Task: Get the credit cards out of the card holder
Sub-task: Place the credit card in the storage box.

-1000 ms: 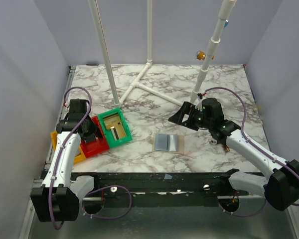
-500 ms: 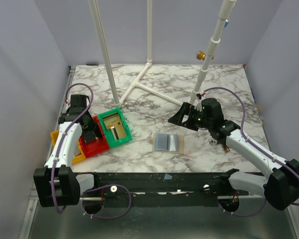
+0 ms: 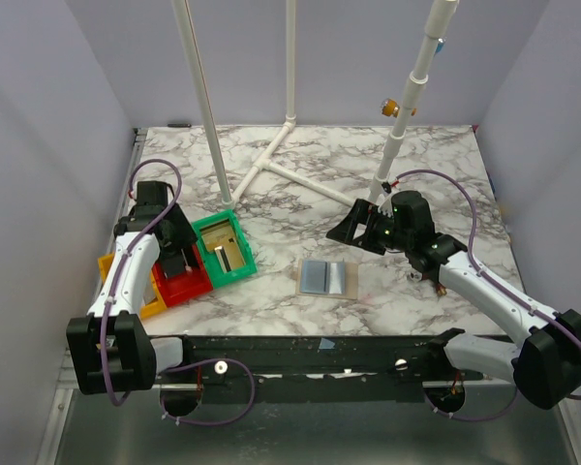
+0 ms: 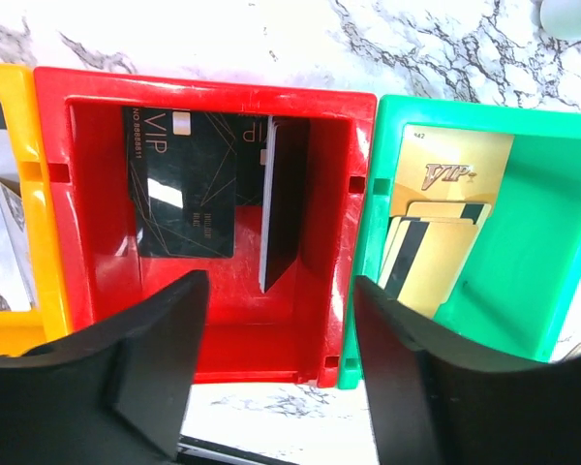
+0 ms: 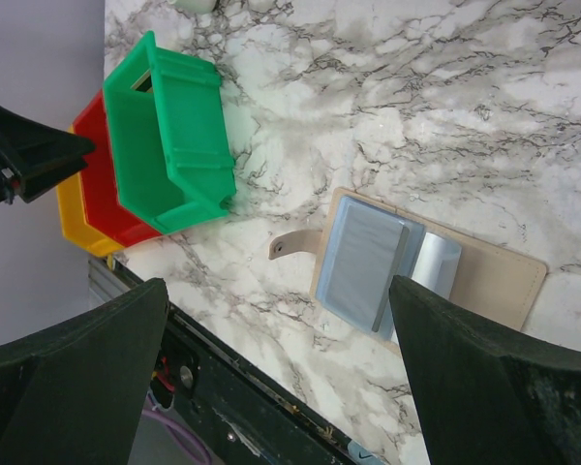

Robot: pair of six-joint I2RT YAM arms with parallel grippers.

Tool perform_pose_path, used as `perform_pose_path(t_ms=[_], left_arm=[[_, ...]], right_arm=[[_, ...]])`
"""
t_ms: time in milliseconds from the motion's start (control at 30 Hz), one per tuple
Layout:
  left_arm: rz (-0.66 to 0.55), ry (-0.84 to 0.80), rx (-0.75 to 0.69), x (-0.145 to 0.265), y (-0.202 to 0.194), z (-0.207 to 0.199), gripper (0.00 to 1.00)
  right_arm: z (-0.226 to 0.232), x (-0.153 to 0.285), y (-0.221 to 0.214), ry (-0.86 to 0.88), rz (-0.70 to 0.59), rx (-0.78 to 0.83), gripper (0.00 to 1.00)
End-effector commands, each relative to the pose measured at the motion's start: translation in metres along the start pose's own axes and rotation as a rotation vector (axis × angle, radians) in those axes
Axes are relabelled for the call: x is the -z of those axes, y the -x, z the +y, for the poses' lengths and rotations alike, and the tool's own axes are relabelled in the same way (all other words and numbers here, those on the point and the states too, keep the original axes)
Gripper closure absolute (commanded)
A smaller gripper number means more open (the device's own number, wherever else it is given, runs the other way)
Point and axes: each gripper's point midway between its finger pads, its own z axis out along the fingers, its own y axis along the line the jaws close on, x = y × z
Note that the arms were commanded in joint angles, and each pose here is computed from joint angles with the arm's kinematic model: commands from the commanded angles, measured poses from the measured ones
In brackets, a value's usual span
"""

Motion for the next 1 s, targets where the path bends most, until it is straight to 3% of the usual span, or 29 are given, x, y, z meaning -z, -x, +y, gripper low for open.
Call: perform_pose_path(t_ms=[0,167,533,733,967], left_arm=[[-0.060,-0.033,0.007,0.013,0.019,-0.007,0.32],[-0.081,-0.045,0.004,0.020,0.023,-0.008,0.19],[-0.088,-0.199,-0.045,0.041,0.017,-0.037,0.13],[-0.061,-0.345,-0.168,0.061,-0.003,-0.090,0.07],[0.012,-0.539,-0.281,0.086,-0.036,-0.161,0.06]], right_arm=[[-0.002,0.002,-0.002,-0.002,0.016,0.007,0.00],[-0.002,0.001,-0.002,-0.005,0.019,0.003,0.00],[-0.004,-0.001,-0.001,-0.010,0.018,0.001,0.00],[-0.005,-0.002,-0.003,-0.015,0.024,-0.008,0.00],[-0.009,-0.005,-0.009,-0.024,0.044,-0.034,0.00]])
